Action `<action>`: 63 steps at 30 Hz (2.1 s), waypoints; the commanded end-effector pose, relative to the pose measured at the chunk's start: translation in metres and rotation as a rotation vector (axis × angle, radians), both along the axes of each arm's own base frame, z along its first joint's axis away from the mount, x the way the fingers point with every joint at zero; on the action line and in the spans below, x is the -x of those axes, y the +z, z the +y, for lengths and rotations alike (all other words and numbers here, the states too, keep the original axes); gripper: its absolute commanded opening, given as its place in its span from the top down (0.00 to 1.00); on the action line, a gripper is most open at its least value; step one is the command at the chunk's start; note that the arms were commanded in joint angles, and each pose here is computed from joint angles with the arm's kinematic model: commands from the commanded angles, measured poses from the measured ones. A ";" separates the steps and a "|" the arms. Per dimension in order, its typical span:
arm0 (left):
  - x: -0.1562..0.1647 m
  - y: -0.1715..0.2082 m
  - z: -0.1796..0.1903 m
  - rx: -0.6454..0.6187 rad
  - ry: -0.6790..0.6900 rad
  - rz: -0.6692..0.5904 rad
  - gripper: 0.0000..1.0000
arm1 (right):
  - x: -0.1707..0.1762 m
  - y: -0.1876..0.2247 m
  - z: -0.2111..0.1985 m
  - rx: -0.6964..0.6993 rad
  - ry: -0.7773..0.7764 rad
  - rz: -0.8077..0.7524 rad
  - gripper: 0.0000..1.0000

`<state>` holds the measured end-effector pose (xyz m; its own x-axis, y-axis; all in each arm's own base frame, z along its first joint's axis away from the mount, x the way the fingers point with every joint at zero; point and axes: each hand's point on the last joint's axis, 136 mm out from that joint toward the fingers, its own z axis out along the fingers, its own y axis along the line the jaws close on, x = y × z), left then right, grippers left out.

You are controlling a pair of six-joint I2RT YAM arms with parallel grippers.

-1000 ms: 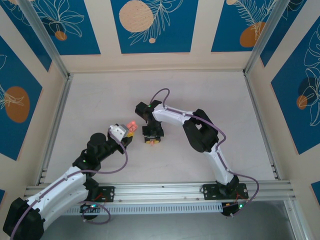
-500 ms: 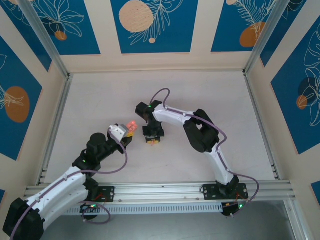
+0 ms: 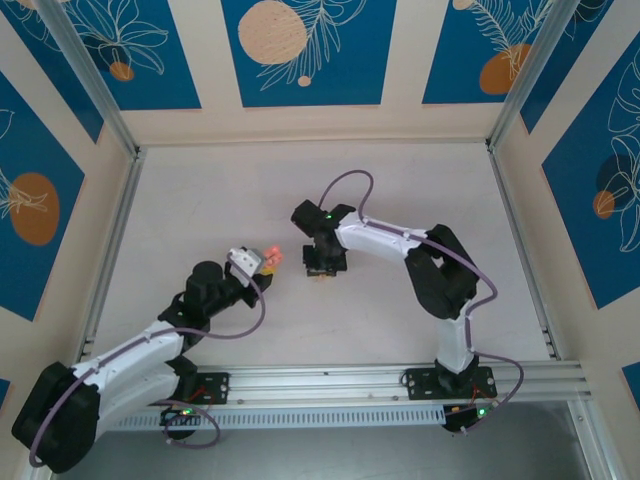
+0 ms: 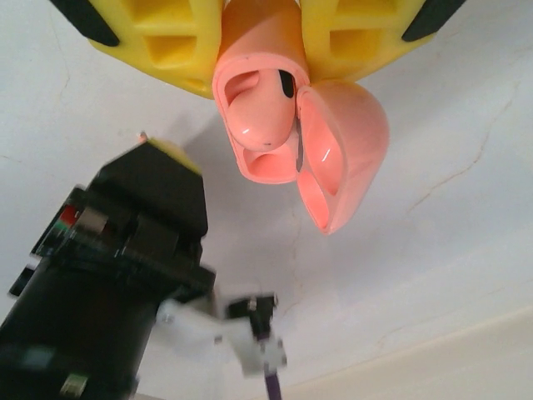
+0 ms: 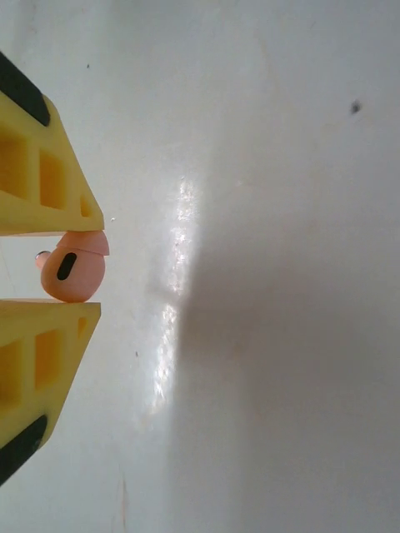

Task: Insert wireless bluetooth earbuds into charging case

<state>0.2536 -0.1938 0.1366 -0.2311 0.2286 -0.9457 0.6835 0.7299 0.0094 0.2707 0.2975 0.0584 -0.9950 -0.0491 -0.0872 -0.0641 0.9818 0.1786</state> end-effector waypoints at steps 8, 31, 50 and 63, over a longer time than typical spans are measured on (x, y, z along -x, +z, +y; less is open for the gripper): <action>-0.002 0.019 -0.024 0.115 -0.083 0.002 0.84 | -0.040 0.084 0.001 -0.135 0.045 -0.437 0.79; -0.006 0.052 -0.051 0.264 -0.173 0.069 0.84 | -0.021 0.147 0.040 -0.305 0.409 -0.805 0.80; -0.013 0.064 -0.046 0.279 -0.129 0.026 0.84 | -0.009 0.147 0.041 -0.316 0.441 -0.798 0.80; -0.012 0.074 -0.044 0.300 -0.124 0.001 0.84 | -0.008 0.140 0.045 -0.311 0.447 -0.785 0.80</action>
<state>0.2631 -0.2355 0.1783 -0.2939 0.0249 -0.9555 0.7549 0.6192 -0.2161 0.2832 0.3393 0.1994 -0.5511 -0.2625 -0.7921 -0.6181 0.7661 0.1762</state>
